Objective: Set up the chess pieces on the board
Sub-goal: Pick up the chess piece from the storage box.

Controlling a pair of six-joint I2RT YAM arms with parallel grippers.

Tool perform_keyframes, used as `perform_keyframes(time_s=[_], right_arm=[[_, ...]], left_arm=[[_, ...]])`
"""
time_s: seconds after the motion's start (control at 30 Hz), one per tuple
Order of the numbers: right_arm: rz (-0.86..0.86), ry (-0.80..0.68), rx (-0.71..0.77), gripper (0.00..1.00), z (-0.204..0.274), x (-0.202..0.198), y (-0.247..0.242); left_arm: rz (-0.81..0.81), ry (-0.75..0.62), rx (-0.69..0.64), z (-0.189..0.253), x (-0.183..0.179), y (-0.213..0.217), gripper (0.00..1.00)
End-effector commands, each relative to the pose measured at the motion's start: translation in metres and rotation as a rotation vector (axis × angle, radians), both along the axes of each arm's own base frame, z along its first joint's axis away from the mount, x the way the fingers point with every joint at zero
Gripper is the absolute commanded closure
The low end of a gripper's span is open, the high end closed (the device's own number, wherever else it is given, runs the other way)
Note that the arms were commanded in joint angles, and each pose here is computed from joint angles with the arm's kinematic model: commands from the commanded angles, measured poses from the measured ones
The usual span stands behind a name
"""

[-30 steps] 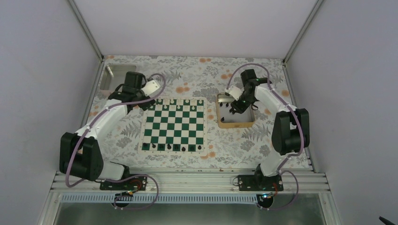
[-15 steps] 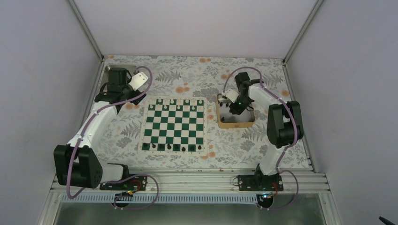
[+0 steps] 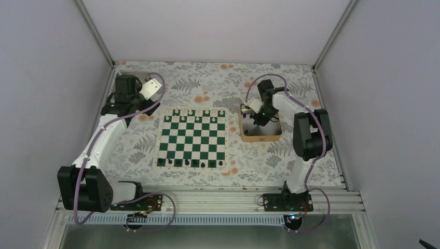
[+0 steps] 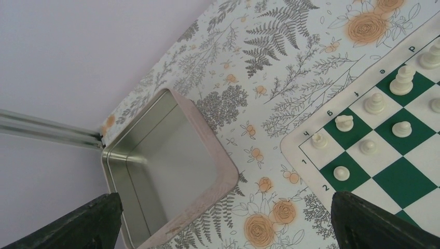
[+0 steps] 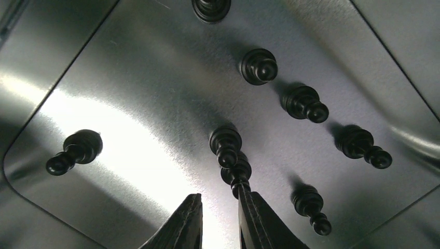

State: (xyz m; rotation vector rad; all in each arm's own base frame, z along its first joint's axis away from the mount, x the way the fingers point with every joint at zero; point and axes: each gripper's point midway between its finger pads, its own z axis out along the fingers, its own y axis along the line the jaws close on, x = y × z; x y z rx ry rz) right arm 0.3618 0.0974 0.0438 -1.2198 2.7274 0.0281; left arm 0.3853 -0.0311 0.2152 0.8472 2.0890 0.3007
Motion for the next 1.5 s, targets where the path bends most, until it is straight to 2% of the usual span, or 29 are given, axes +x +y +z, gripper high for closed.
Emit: perform_keyframes(time_s=[0.0, 0.2, 0.6, 0.73, 1.03, 1.47], right_arm=[[-0.015, -0.041, -0.008, 0.79, 0.005, 0.012, 0.003], [-0.025, -0.054, 0.022, 0.78, 0.009, 0.014, 0.007], [-0.072, -0.175, 0.215, 0.74, 0.036, 0.007, 0.009], [-0.082, -0.187, 0.222, 0.74, 0.021, 0.0, 0.006], [-0.087, -0.299, 0.242, 0.74, 0.021, 0.008, 0.005], [-0.125, -0.311, 0.206, 0.74, 0.014, 0.017, -0.004]], left_arm=[[-0.002, -0.04, -0.037, 0.018, -0.003, 0.0, 0.0], [-0.002, -0.039, -0.048, 0.017, -0.007, 0.001, 0.0], [-0.004, -0.088, -0.08, 0.021, -0.013, 0.003, 0.0], [-0.006, -0.108, -0.094, 0.024, -0.014, 0.002, 0.0], [-0.003, -0.121, -0.113, 0.028, -0.014, 0.001, 0.0], [-0.004, -0.119, -0.122, 0.025, -0.018, 0.002, 0.0]])
